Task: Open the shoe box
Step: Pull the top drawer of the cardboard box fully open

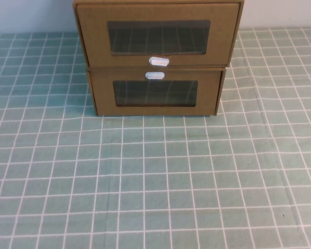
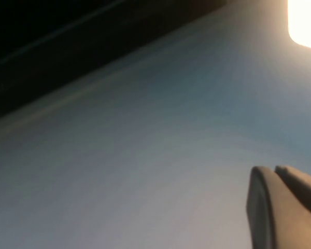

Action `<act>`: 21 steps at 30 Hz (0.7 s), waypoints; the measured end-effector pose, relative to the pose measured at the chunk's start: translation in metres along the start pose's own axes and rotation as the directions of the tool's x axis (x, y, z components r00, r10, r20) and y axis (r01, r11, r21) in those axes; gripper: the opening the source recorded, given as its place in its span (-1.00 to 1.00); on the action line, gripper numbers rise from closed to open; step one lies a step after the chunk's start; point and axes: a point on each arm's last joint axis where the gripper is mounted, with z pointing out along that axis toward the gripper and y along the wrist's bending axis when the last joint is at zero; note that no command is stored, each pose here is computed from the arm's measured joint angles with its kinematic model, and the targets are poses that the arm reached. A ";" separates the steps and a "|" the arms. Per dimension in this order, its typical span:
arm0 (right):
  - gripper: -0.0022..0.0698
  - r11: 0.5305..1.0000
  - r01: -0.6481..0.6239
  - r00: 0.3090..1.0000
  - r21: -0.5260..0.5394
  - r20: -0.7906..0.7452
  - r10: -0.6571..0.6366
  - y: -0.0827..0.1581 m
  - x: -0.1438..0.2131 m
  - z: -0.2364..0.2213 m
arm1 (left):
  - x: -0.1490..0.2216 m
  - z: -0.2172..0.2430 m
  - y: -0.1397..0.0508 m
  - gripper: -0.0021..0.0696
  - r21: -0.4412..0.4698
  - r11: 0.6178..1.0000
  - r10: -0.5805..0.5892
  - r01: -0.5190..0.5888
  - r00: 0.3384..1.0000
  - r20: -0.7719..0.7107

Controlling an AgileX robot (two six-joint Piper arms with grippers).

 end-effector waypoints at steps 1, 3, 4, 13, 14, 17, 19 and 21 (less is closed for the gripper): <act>-0.98 1.000 -0.025 1.000 -0.009 0.008 0.026 0.006 -0.014 0.010 | -0.011 0.007 0.000 -0.96 -0.001 1.000 0.008 -0.008 1.000 0.019; -0.98 0.998 -0.056 0.998 -0.017 0.003 0.056 0.017 -0.034 0.029 | -0.031 0.021 0.001 -0.96 -0.002 1.000 0.016 -0.016 0.998 0.068; -0.98 0.998 -0.068 0.998 -0.017 -0.008 0.068 0.021 -0.042 0.041 | -0.039 0.028 0.001 -0.96 -0.003 1.000 0.021 -0.021 0.996 0.087; -0.98 0.996 -0.007 0.907 0.094 -0.420 0.046 0.036 -0.043 0.140 | -0.054 0.099 0.004 -0.96 -0.036 0.998 -0.053 0.050 0.995 -0.088; -0.98 0.994 0.015 0.879 0.107 -0.475 0.038 0.034 -0.037 0.149 | -0.049 0.109 0.004 -0.96 -0.044 0.996 -0.078 0.072 0.984 -0.160; -0.98 0.982 0.091 0.733 0.164 -0.679 0.045 0.026 -0.007 0.176 | -0.030 0.139 0.002 -0.96 -0.056 0.992 -0.127 0.114 0.904 -0.408; -0.98 0.971 0.149 0.616 0.187 -0.786 0.057 0.016 0.021 0.189 | -0.011 0.157 0.000 -0.96 -0.055 0.991 -0.131 0.121 0.816 -0.563; -0.98 0.962 0.211 0.508 0.176 -0.860 0.046 0.005 0.051 0.197 | 0.008 0.169 -0.002 -0.96 -0.058 0.991 -0.130 0.123 0.743 -0.656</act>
